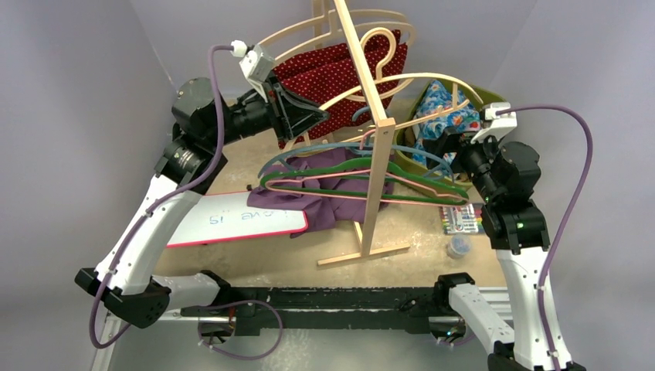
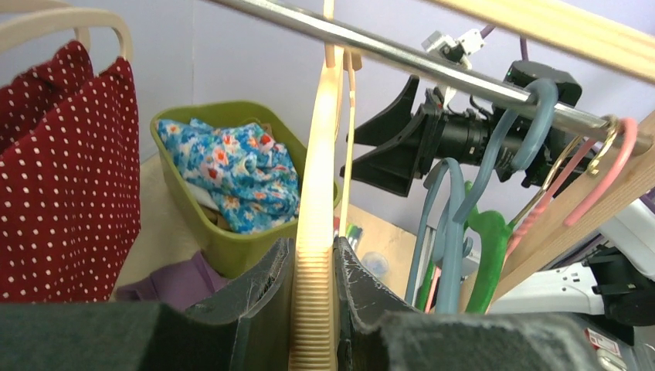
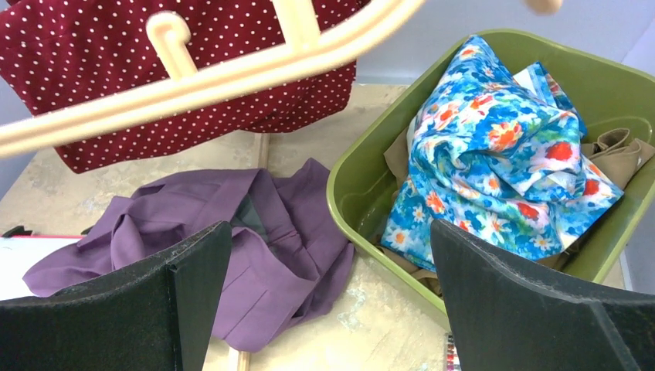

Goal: Remove the skirt from the hanger
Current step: Place the hanger at the clothesline.

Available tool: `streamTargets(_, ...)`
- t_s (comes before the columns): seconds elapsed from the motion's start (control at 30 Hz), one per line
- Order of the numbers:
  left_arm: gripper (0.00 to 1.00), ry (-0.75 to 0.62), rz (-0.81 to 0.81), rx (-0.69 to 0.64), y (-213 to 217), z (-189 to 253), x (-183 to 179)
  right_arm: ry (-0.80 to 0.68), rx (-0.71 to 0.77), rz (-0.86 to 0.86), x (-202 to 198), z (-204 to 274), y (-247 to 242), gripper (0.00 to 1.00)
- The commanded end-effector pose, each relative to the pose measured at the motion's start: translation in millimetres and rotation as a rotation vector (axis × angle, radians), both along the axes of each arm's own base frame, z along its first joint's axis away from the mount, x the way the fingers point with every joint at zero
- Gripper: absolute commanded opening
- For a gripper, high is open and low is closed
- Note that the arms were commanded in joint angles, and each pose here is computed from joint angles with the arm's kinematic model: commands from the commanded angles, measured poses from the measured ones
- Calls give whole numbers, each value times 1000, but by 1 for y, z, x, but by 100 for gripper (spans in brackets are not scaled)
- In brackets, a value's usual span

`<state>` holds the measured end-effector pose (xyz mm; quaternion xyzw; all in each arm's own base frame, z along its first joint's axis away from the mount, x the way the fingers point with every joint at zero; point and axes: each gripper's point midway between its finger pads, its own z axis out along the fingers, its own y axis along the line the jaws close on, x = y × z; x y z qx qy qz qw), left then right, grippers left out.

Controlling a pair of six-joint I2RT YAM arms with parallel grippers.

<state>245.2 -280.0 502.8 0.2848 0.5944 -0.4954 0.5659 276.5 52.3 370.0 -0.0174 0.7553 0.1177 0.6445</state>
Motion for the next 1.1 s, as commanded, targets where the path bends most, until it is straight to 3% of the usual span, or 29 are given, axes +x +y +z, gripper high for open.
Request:
streamTargets(0.0, 0, -14, 32, -30, 8, 8, -6, -50, 19, 9, 0, 12, 2, 99)
streamTargets(0.13, 0, 12, 49, -24, 11, 2, -7, -48, 19, 9, 0, 11, 2, 99)
streamTargets(0.47, 0, 143, 46, -160, 14, 7, -14, -41, 1, -7, -3, 11, -2, 99)
streamTargets(0.93, 0, 352, 121, -175, 22, -4, -12, 18, 5, -36, 7, 3, -5, 99)
streamTargets(1.07, 0, 409, 71, -200, 16, -4, -16, 5, 0, -33, 5, 9, -5, 99)
